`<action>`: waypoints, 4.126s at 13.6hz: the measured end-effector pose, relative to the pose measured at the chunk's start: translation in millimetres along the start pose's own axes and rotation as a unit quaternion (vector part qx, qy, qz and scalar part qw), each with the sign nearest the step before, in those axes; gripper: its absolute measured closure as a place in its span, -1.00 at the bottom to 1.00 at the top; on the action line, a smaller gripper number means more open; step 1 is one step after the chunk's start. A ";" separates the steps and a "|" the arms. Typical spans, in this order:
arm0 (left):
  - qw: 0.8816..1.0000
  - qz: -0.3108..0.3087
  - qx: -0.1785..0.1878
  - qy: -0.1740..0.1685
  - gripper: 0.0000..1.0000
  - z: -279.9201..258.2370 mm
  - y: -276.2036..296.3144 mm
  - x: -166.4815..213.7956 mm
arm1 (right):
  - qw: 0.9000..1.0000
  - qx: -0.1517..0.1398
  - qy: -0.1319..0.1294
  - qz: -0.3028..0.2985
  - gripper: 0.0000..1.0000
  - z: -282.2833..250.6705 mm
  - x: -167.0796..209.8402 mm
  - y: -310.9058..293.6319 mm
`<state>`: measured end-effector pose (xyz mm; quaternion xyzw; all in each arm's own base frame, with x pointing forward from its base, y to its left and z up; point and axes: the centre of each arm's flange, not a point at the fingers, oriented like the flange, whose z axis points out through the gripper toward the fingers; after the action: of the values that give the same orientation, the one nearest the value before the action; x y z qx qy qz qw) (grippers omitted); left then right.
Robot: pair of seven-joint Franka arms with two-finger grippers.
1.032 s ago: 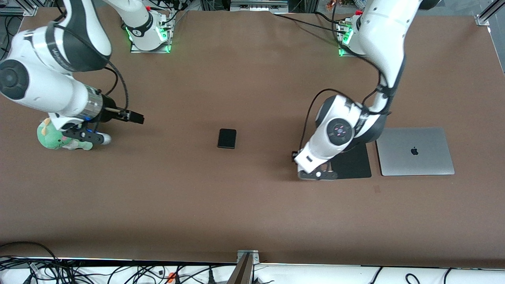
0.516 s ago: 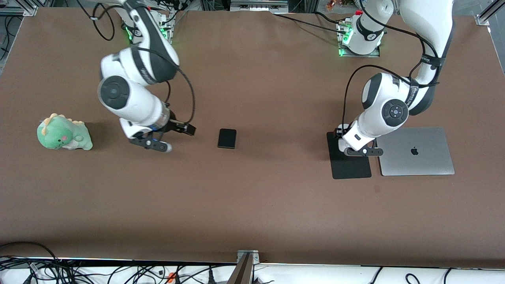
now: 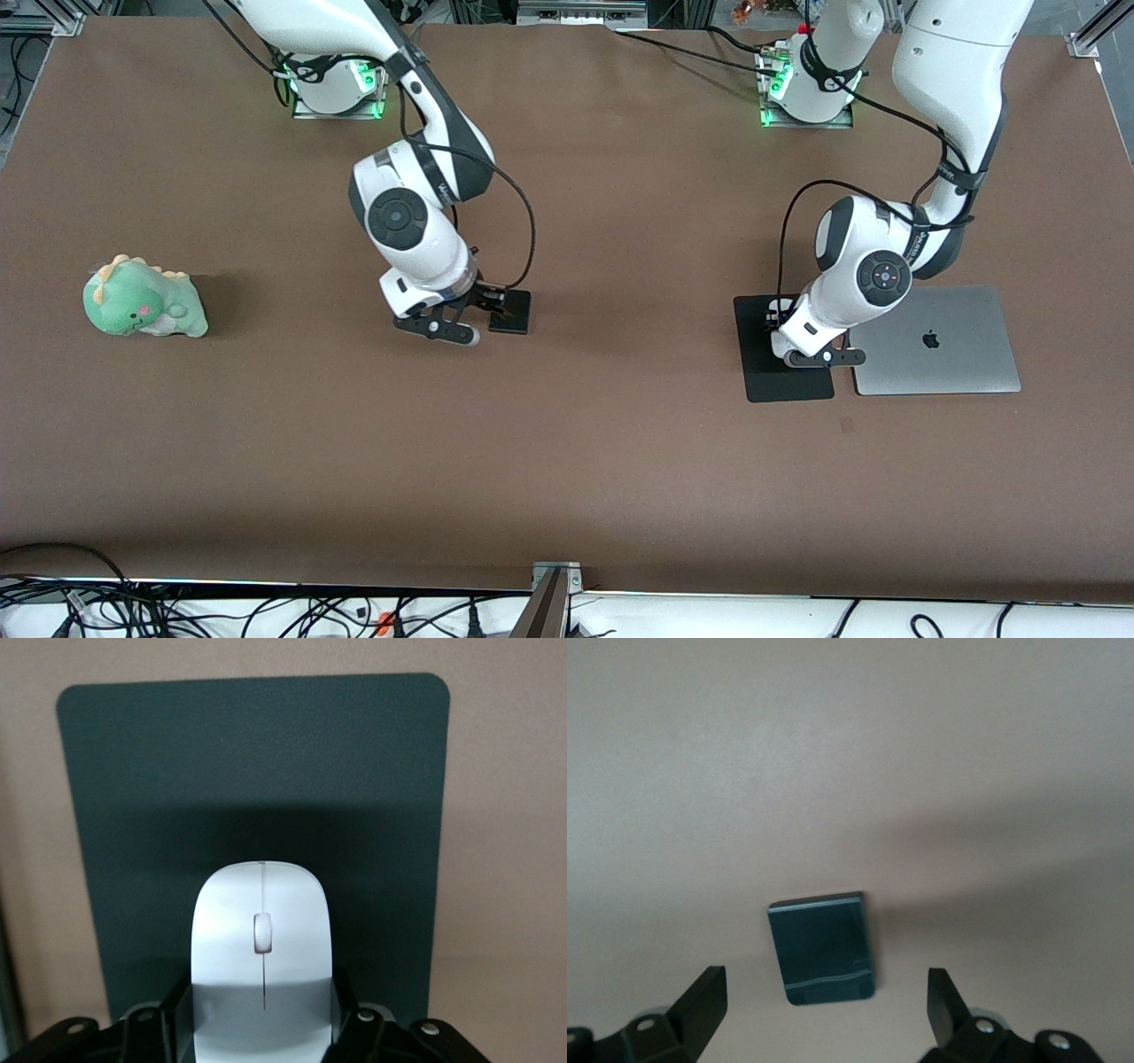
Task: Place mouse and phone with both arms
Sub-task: 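Lower the mouse onto the mouse pad while the right gripper grasps the phone, then carry the phone with the right gripper toward the plush while the left gripper withdraws, then lower the phone beside the plush and open the right gripper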
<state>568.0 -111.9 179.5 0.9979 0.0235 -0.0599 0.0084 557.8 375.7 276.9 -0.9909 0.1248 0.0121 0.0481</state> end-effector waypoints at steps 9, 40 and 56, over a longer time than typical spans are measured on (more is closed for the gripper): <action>1.000 -0.014 -0.004 -0.016 -1.00 -112.3 -12.8 33.7 | 0.999 -0.033 0.028 -0.033 -1.00 98.3 -25.7 -14.5; 0.997 0.049 0.009 0.053 -1.00 -420.9 -66.9 -66.2 | 0.988 -0.063 0.016 -0.137 -0.64 15.8 73.4 381.4; 0.997 0.051 0.009 0.053 -1.00 -420.9 -64.7 -66.3 | 0.986 -0.066 0.026 -0.152 -1.00 37.7 85.4 420.9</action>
<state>549.4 -42.1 604.3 0.9996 -0.0278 -0.0062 0.0010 535.4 -47.5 197.5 -0.9994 -0.0269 -0.0129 -0.0192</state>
